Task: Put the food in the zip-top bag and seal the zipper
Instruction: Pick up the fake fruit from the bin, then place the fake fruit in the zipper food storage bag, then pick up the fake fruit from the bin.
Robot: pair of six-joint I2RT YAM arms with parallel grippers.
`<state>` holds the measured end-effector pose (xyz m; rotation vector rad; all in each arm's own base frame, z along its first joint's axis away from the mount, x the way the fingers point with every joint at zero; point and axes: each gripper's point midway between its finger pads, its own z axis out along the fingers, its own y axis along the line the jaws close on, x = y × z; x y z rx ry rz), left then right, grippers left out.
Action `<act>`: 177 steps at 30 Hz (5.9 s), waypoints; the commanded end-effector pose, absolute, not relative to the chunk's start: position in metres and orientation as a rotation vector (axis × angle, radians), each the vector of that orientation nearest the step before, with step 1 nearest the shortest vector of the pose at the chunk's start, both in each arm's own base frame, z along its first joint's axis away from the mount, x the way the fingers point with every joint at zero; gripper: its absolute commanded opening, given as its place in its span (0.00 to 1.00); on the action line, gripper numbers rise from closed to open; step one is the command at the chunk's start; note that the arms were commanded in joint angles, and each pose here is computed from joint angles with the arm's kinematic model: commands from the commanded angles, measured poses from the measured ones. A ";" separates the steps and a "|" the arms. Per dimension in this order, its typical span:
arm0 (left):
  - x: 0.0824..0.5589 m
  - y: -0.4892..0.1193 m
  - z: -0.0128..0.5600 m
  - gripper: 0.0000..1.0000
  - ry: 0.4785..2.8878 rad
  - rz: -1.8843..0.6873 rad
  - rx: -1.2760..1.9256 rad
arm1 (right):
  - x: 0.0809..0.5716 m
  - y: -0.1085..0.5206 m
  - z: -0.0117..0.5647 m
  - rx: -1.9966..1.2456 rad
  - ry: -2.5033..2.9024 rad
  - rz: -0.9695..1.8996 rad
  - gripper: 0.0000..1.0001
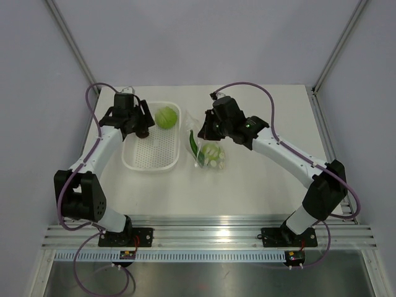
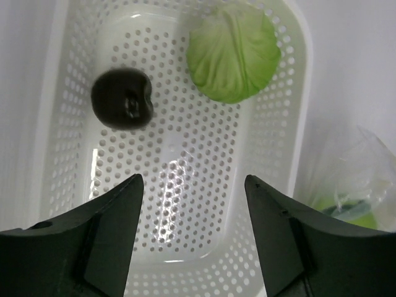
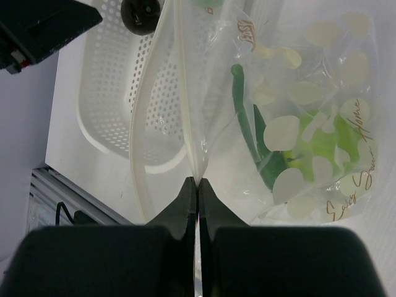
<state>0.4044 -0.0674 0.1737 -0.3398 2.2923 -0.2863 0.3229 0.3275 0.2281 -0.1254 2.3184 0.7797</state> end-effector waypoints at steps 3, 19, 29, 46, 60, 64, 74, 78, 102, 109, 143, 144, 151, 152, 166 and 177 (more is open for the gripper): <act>0.439 -0.037 0.165 0.74 2.276 -0.053 -0.454 | 0.323 0.348 0.253 -0.163 2.253 0.856 0.00; 0.467 -0.032 0.102 0.98 2.363 0.040 -0.510 | 0.324 0.346 0.244 -0.169 2.278 0.815 0.00; 0.472 -0.028 0.085 0.91 2.376 0.078 -0.531 | 0.327 0.349 0.238 -0.168 2.292 0.815 0.00; 0.486 -0.021 0.075 0.91 2.306 0.108 -0.657 | 0.327 0.347 0.233 -0.172 2.307 0.793 0.00; 0.490 -0.018 0.061 0.83 2.281 0.127 -0.746 | 0.328 0.350 0.229 -0.185 2.317 0.790 0.00; 0.488 -0.019 0.064 0.69 2.279 0.118 -0.739 | 0.329 0.349 0.229 -0.181 2.318 0.784 0.00; 0.470 -0.039 0.126 0.51 2.242 -0.055 -0.595 | 0.327 0.349 0.231 -0.182 2.312 0.795 0.00; 0.444 -0.063 0.177 0.50 2.211 -0.221 -0.453 | 0.327 0.350 0.231 -0.183 2.311 0.802 0.00; 0.331 -0.245 0.241 0.48 2.209 -1.003 -0.010 | 0.321 0.352 0.248 -0.162 2.265 0.877 0.00; 0.327 -0.257 0.215 0.48 2.267 -1.005 -0.023 | 0.317 0.346 0.258 -0.146 2.242 0.883 0.00; 0.357 -0.169 0.285 0.81 2.127 -0.848 -0.110 | 0.312 0.325 0.256 -0.093 2.233 0.822 0.00; 0.371 -0.152 0.278 0.85 2.133 -0.736 -0.165 | 0.315 0.322 0.256 -0.080 2.226 0.796 0.00; 0.440 -0.119 0.210 0.99 2.266 -0.503 -0.325 | 0.316 0.318 0.258 -0.094 2.217 0.771 0.00; 0.450 -0.117 0.212 0.99 2.253 -0.498 -0.334 | 0.315 0.317 0.259 -0.095 2.218 0.767 0.00; 0.529 -0.104 0.136 0.99 2.337 -0.464 -0.462 | 0.322 0.327 0.256 -0.137 2.232 0.767 0.00; 0.546 -0.118 0.089 0.96 2.376 -0.638 -0.489 | 0.325 0.332 0.253 -0.143 2.240 0.772 0.00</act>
